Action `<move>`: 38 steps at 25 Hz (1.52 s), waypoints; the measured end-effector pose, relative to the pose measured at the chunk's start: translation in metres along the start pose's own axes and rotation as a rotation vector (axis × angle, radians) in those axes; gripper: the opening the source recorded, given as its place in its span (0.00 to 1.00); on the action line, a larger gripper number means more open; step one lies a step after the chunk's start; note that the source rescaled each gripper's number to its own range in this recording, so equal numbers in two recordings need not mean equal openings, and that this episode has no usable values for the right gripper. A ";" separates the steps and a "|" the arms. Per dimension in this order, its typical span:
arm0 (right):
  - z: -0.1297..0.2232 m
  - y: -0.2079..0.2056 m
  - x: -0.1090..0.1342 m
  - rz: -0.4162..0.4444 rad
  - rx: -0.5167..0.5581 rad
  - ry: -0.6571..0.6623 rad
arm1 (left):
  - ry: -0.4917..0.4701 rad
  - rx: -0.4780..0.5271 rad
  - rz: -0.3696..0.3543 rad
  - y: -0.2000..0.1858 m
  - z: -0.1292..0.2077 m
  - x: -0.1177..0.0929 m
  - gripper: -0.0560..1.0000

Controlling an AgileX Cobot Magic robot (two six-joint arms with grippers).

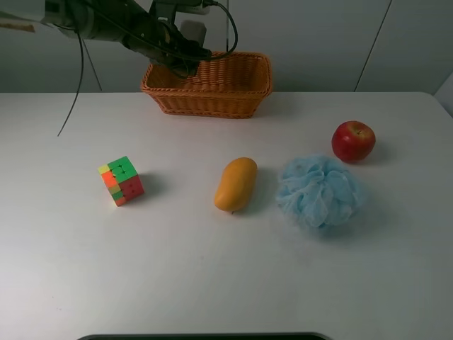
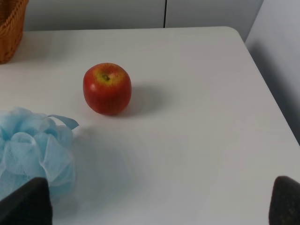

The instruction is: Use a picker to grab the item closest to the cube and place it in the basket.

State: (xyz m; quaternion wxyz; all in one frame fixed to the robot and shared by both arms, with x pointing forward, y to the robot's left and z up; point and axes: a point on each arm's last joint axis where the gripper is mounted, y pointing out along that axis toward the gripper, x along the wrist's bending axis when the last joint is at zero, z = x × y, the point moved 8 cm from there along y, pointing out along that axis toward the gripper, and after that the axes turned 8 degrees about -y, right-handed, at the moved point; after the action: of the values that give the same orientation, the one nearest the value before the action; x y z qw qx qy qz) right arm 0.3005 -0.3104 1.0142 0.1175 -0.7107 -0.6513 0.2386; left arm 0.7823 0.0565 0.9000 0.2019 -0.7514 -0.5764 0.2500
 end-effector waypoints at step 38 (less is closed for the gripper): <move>0.000 0.000 0.000 0.000 0.000 -0.002 | 0.440 -0.147 -0.383 -0.388 -0.131 -0.005 0.98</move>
State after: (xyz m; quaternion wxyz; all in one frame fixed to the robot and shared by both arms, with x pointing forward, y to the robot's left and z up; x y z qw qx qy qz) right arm 0.3005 -0.3104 1.0142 0.1169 -0.7105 -0.6514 0.2393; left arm 0.5638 0.1480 1.2338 0.3106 -0.6777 -0.6665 -0.0037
